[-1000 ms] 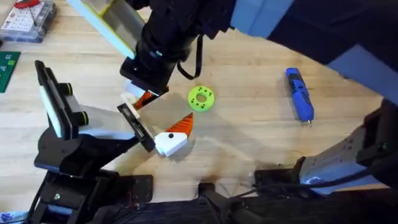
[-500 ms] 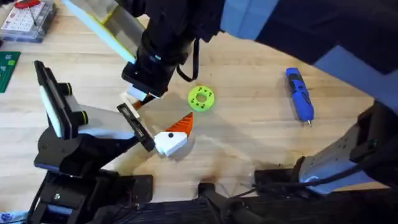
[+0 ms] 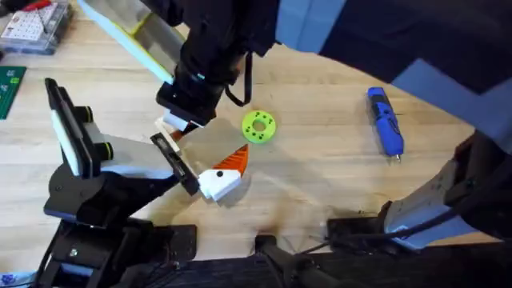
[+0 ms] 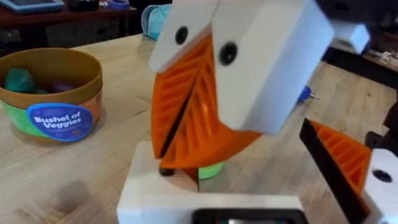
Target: Pick up the gripper from the table and insert it into the empty holder that is missing its gripper. Then pick up a screw, insert it into the mounting hole, and use the screwdriver to tighten it. Finally, clean up the table by picking up the vegetable and placing it into the bucket.
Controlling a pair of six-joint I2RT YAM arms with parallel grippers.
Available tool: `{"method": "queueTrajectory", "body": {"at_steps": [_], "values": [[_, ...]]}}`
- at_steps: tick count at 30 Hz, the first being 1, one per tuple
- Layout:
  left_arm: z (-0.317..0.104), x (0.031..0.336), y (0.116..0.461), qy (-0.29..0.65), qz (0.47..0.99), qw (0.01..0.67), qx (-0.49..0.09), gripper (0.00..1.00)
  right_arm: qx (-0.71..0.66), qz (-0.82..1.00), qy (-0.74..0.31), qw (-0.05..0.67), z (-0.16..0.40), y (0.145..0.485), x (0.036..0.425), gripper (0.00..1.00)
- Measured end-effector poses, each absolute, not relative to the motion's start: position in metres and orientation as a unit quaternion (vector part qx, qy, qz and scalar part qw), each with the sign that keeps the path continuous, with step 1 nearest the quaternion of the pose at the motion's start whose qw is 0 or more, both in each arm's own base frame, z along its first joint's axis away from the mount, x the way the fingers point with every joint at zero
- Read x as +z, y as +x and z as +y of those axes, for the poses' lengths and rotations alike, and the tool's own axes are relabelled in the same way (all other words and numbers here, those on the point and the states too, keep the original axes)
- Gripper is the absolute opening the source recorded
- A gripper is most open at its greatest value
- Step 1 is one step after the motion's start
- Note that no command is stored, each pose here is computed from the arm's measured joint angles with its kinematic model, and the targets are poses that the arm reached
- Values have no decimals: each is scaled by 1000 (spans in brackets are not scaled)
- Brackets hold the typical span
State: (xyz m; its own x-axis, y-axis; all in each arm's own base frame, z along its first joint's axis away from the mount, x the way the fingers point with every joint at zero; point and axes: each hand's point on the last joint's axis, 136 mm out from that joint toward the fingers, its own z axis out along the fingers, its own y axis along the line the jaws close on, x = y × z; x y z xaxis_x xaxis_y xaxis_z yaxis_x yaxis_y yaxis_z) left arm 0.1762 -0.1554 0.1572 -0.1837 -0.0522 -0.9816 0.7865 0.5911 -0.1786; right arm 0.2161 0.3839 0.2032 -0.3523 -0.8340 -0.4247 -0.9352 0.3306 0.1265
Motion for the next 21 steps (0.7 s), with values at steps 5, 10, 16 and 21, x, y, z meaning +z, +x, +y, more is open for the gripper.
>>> {"method": "queueTrajectory", "body": {"at_steps": [5,10,16,21], "values": [[-155,157,177,265,681,578,-363,988,182,800,-551,156,391,220,204,9],[-155,157,177,266,680,579,-363,988,186,797,-551,163,394,222,206,9],[-155,157,177,267,680,578,-363,988,186,797,-551,163,394,222,206,9],[-155,157,177,268,680,578,-363,988,185,798,-551,160,393,221,205,9]]}}
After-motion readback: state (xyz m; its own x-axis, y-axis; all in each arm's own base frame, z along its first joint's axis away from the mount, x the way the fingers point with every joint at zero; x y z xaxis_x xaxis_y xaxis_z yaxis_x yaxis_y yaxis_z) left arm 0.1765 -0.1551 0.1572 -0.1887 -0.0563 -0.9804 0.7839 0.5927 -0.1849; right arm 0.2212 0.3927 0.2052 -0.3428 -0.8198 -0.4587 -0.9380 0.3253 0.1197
